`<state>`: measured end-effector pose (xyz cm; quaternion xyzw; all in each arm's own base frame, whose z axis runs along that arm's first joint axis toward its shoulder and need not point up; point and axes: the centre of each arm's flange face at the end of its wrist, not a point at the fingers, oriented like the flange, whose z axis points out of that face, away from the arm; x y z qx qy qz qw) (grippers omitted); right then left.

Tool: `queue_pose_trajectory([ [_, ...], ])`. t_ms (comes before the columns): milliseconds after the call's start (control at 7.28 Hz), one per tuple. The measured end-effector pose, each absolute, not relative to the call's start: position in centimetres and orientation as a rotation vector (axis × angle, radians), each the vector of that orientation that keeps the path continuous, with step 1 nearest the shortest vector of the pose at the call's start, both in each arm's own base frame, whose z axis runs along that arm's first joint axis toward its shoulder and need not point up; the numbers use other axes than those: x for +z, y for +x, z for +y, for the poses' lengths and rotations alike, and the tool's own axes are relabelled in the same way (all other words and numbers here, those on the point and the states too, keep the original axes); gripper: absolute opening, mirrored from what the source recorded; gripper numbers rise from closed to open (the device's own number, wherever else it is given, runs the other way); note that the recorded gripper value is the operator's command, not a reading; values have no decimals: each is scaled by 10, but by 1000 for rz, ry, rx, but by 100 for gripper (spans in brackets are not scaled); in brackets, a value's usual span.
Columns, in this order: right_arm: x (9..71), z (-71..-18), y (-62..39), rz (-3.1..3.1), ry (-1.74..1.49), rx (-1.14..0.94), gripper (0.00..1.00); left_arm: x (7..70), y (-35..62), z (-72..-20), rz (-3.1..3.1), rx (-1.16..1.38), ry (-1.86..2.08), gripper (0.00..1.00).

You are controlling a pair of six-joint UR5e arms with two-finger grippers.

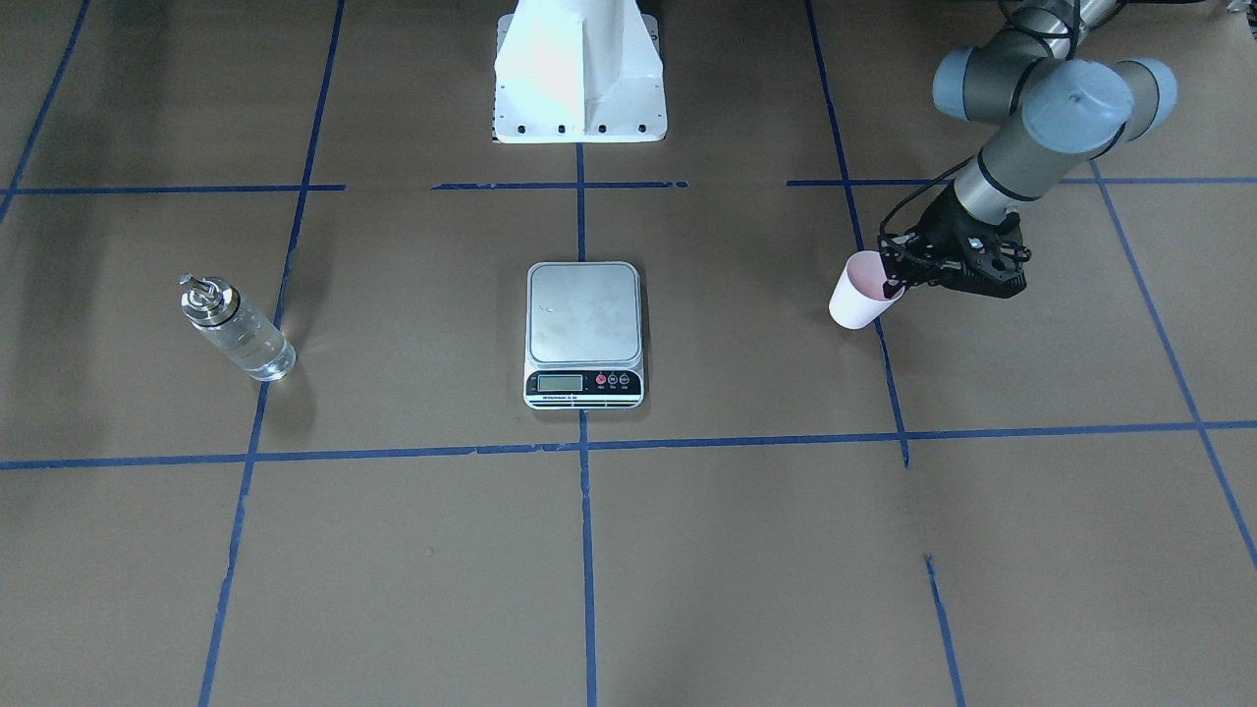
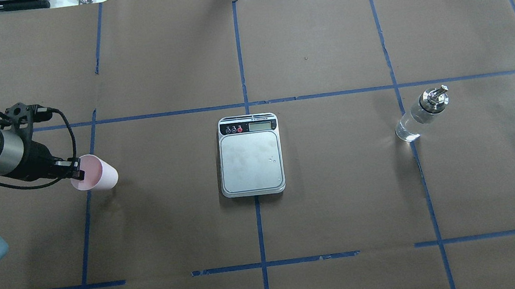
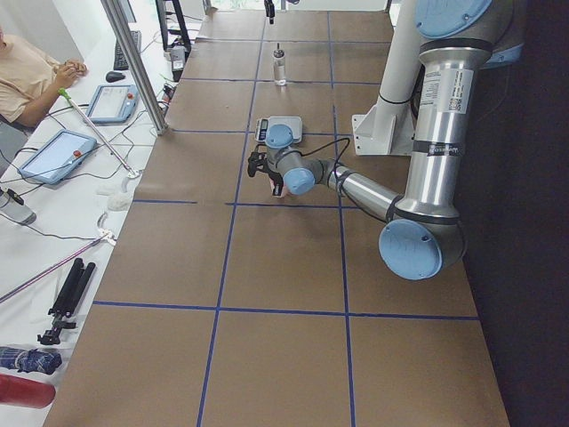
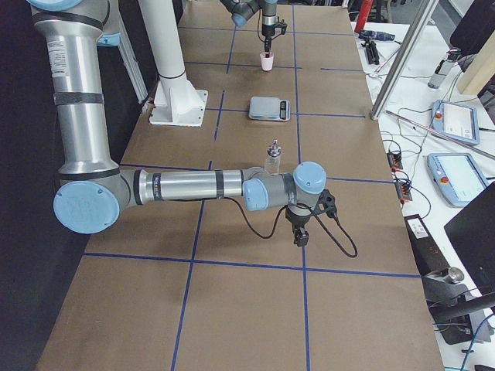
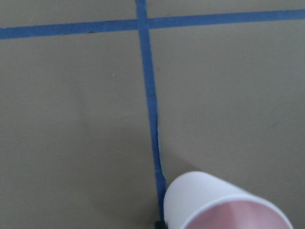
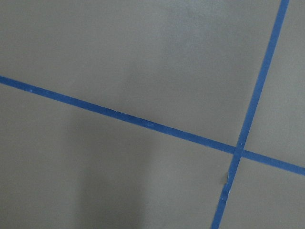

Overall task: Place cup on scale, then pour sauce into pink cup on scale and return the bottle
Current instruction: 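Carry the pink cup with the left gripper onto the scale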

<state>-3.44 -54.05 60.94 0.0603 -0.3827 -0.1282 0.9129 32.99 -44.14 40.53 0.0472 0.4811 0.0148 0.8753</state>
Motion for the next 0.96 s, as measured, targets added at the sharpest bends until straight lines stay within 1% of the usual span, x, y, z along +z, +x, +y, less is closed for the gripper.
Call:
queue_pose_trajectory([
  [137, 608, -543, -36, -789, 127, -267, 100, 353, 350, -449, 1042, -20, 77, 0],
  [412, 609, -543, -37, -789, 124, -270, 100, 244, 419, -441, 1087, -81, 3, 0],
  [549, 611, -543, -38, -789, 121, -270, 100, 210, 444, -433, 1097, -105, 3, 0],
  [687, 611, -542, -38, -791, 119, -270, 100, 194, 467, -427, 1092, -119, 10, 0],
  [961, 614, -540, -41, -834, 103, -268, 100, 177, 513, -434, 1064, -155, 10, 0],
])
